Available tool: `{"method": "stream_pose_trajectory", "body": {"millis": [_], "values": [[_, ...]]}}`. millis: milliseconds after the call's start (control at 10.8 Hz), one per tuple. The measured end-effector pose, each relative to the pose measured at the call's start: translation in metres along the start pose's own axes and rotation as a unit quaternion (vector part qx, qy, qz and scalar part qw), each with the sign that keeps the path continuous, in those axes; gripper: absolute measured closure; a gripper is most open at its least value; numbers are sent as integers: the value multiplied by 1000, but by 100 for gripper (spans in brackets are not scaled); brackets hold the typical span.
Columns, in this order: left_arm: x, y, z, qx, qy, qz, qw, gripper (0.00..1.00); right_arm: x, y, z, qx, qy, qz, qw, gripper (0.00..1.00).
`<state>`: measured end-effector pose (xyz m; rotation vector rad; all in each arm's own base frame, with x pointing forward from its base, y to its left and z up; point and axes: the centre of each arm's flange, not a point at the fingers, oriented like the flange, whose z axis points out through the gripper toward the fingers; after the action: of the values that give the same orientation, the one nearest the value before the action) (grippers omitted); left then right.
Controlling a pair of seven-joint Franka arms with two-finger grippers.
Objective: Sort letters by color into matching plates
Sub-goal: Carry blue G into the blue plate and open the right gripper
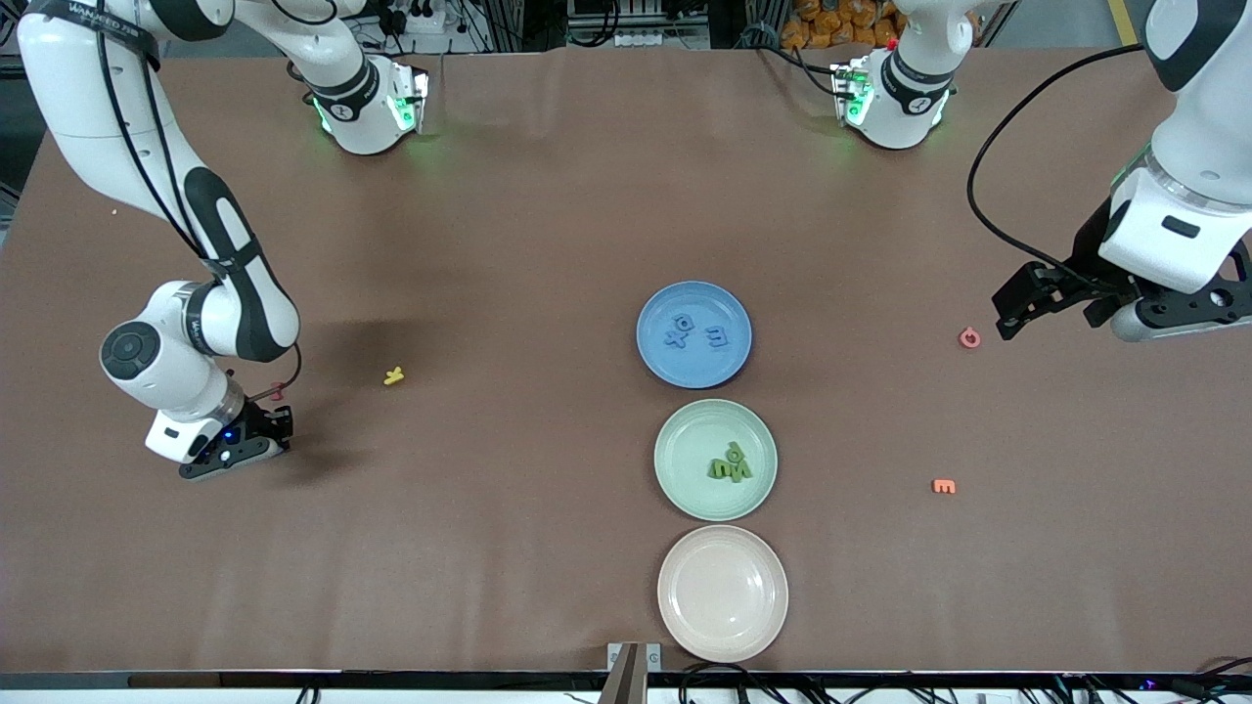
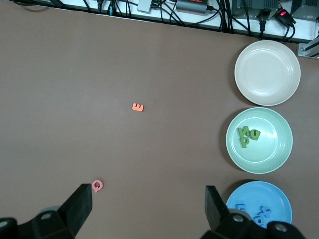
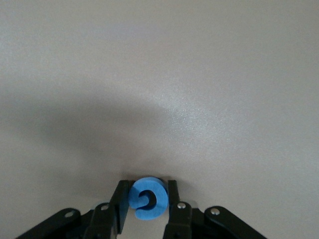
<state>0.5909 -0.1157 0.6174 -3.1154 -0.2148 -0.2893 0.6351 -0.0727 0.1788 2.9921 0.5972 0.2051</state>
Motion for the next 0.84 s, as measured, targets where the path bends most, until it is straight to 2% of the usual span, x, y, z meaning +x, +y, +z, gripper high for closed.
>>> {"method": "stream_pose_trajectory", "body": {"millis": [93,372,837], "values": [[-4,-1,-6,3,-2,2,1000,0,3,1,-2,-1,3,1,1000,64],[-11,-28,-28,13,-7,22,1000,0,23,-9,-25,18,-21,40,999,64],[-14,-56,-40,12,-16,15,1000,0,78,-129,-57,40,-11,134,990,64]]}}
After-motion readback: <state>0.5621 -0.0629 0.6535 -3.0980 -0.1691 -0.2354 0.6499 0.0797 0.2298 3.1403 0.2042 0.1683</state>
